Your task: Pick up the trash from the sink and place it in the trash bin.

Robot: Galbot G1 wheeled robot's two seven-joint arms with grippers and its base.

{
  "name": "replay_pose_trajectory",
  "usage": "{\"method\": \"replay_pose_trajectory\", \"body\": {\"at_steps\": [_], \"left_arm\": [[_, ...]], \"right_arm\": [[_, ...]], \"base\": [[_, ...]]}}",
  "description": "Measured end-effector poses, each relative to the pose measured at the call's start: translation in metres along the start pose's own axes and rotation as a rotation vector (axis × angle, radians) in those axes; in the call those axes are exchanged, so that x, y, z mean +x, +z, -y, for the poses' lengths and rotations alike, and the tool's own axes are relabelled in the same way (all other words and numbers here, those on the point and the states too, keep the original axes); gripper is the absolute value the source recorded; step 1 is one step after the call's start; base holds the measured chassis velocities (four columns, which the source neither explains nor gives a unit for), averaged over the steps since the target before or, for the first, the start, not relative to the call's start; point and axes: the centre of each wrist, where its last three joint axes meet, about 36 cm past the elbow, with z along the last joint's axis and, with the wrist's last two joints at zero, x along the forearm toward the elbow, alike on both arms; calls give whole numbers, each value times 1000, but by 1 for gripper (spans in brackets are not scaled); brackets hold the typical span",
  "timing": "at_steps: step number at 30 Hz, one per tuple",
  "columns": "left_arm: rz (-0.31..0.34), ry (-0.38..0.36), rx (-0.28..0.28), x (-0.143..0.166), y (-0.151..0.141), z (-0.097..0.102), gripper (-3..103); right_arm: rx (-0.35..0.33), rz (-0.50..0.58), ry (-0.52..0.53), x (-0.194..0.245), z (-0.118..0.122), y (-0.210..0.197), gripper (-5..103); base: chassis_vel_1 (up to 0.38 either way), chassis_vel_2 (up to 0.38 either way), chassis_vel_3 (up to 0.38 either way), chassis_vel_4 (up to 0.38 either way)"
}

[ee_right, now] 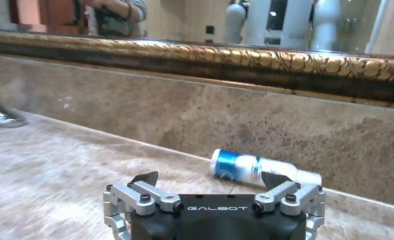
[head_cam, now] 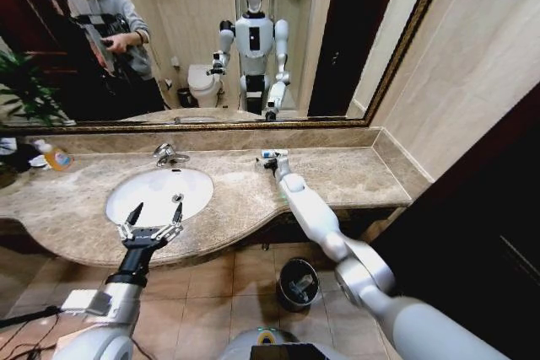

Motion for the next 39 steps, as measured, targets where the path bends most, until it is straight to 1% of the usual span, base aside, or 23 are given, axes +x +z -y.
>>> {"method": "replay_pose_trajectory", "body": {"at_steps": [1, 3, 6, 11, 13, 15, 18, 19, 20, 22, 25, 26, 27, 28, 30, 35, 36, 37, 38, 39], "left_arm": [[0, 0, 0, 0, 0, 0, 100], [0, 0, 0, 0, 0, 0, 100], [0, 0, 0, 0, 0, 0, 100], [0, 0, 0, 0, 0, 0, 100], [0, 0, 0, 0, 0, 0, 100], [0, 0, 0, 0, 0, 0, 100], [0, 0, 0, 0, 0, 0, 100], [0, 0, 0, 0, 0, 0, 100], [0, 0, 0, 0, 0, 0, 100], [0, 0, 0, 0, 0, 0, 100], [0, 0, 0, 0, 0, 0, 100], [0, 0, 0, 0, 0, 0, 100], [0, 0, 0, 0, 0, 0, 100], [0, 0, 0, 0, 0, 0, 100], [0, 0, 0, 0, 0, 0, 100], [0, 0, 0, 0, 0, 0, 100], [0, 0, 0, 0, 0, 0, 100], [0, 0, 0, 0, 0, 0, 100], [0, 0, 0, 0, 0, 0, 100], [0, 0, 0, 0, 0, 0, 100]], "right_arm": [[13, 14, -6, 7, -2, -1, 100], [20, 23, -7, 9, -1, -1, 100], [21, 24, 2, -4, 2, -1, 100], [-36, -2, 9, -32, 1, -18, 100], [-39, -3, 13, -39, -1, -22, 100], [-28, 3, 20, -47, -2, -26, 100], [12, 1, 36, -68, -2, -29, 100], [29, -8, 46, -73, 5, -28, 100], [29, -8, 46, -73, 5, -28, 100], [35, -28, 57, -77, 14, -28, 100], [33, -34, 62, -78, 17, -29, 100], [28, -56, 73, -81, 24, -29, 100], [8, -99, 82, -83, 32, -26, 100], [8, -99, 82, -83, 32, -26, 100], [-25, -148, 83, -86, 37, -25, 100], [-18, -190, 57, -86, 32, -25, 100], [-16, -200, 20, -85, 17, -27, 100], [-11, -198, 1, -83, 7, -27, 100], [-11, -198, 1, -83, 7, -27, 100], [-11, -195, -15, -82, -1, -29, 100]], "base": [[0, 0, 0, 0], [0, 0, 0, 0], [0, 0, 0, 0], [0, 0, 0, 0], [0, 0, 0, 0], [0, 0, 0, 0], [0, 0, 0, 0], [0, 0, 0, 0], [0, 0, 0, 0], [0, 0, 0, 0], [0, 0, 0, 0], [0, 0, 0, 0], [0, 0, 0, 0], [0, 0, 0, 0], [0, 0, 0, 0], [0, 0, 0, 0], [0, 0, 0, 0], [0, 0, 0, 0], [0, 0, 0, 0], [0, 0, 0, 0]]}}
